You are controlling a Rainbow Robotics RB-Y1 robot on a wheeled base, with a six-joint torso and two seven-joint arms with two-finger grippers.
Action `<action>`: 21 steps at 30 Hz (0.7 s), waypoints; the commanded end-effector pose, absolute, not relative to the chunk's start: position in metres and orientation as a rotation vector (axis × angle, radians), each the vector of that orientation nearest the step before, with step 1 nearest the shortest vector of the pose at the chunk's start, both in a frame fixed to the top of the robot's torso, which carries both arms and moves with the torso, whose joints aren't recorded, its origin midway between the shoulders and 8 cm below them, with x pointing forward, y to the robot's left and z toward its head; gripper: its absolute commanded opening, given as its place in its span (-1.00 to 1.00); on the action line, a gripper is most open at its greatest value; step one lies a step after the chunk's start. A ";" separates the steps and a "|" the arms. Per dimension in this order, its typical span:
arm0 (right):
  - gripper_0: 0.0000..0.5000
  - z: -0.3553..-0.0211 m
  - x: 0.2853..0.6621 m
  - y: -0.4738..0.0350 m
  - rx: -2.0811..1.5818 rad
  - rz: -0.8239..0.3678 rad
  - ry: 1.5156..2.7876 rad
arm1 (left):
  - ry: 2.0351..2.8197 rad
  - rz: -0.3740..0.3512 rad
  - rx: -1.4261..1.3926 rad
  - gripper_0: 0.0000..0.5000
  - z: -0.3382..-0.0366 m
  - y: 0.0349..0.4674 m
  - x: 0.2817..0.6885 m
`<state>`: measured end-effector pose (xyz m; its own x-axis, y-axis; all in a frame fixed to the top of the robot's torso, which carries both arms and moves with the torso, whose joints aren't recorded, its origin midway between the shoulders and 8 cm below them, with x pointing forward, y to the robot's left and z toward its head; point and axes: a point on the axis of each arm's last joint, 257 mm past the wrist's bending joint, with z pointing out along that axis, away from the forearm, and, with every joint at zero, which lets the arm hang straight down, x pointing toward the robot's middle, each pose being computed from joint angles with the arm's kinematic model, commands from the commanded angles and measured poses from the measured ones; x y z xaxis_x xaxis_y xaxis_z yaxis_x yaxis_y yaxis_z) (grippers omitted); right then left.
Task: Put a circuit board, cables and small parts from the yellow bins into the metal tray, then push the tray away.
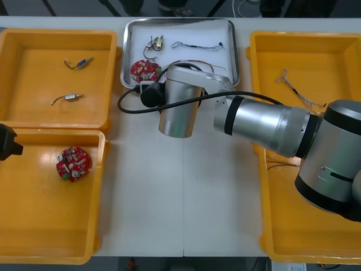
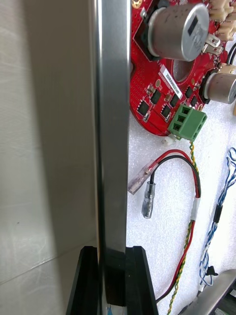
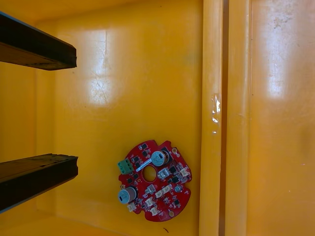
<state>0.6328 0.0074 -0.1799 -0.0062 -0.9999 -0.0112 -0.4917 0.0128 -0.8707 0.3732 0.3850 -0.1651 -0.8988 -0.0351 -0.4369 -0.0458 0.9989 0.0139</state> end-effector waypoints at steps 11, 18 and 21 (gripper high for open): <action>0.98 -0.135 0.629 0.039 -1.476 -0.772 1.671 | 2.669 0.091 0.002 1.00 -0.153 0.396 0.369; 0.99 -0.147 0.597 0.034 -1.486 -0.748 1.773 | 2.669 0.091 0.002 1.00 -0.153 0.396 0.369; 0.98 -0.151 0.577 0.032 -1.481 -0.720 1.829 | 2.669 0.091 0.002 1.00 -0.153 0.396 0.369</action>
